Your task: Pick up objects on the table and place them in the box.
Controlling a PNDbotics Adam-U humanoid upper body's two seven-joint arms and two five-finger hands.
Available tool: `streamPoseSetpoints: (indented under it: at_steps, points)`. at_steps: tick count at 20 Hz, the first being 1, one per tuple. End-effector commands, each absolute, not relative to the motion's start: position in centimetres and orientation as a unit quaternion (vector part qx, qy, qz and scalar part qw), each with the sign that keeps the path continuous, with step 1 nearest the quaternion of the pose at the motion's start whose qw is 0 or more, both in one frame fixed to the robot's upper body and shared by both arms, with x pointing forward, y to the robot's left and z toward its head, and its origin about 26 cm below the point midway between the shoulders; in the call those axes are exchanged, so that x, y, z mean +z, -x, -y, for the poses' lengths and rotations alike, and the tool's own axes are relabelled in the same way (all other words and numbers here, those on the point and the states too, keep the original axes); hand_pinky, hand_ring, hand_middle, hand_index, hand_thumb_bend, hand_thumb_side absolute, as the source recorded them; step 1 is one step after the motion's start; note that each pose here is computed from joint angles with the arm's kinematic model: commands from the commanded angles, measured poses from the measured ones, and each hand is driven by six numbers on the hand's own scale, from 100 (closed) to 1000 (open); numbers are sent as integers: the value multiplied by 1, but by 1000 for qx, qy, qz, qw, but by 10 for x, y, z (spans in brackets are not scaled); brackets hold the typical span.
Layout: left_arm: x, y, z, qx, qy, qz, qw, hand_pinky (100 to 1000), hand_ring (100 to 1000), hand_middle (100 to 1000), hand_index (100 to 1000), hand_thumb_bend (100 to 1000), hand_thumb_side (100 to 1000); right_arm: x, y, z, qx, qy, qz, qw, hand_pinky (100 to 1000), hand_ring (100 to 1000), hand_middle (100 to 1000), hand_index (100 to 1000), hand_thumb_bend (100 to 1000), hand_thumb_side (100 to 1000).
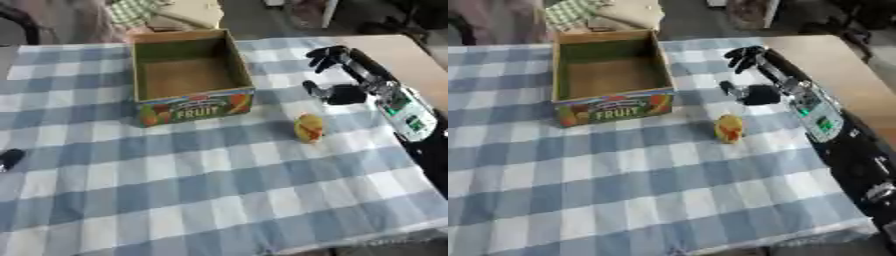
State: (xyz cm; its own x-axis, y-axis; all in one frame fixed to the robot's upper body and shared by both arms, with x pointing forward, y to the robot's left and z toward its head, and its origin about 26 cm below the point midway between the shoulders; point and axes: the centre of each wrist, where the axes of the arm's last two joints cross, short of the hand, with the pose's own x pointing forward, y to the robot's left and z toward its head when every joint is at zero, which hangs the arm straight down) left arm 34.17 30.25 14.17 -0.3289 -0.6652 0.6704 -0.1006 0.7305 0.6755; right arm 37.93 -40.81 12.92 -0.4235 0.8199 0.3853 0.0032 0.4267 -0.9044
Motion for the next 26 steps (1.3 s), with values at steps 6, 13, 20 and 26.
streamPoseSetpoints:
  at_steps: [6, 13, 20, 26]
  points:
    - [155, -342, -307, -274, -261, 775, 507, 746, 578, 506, 628, 715, 305, 137, -360, 409, 508, 286, 693, 425, 757, 670, 667, 855, 291, 406]
    - [155, -342, -307, -273, -261, 775, 507, 746, 579, 506, 628, 715, 305, 121, -354, 404, 529, 272, 674, 437, 763, 687, 689, 857, 307, 416]
    - [155, -341, -307, -273, -260, 775, 507, 746, 579, 506, 628, 713, 306, 111, -355, 414, 544, 317, 644, 434, 769, 705, 715, 862, 339, 406]
    - [155, -341, -307, -273, -260, 775, 507, 745, 579, 506, 628, 711, 307, 100, -351, 421, 561, 322, 624, 439, 772, 709, 689, 848, 344, 420]
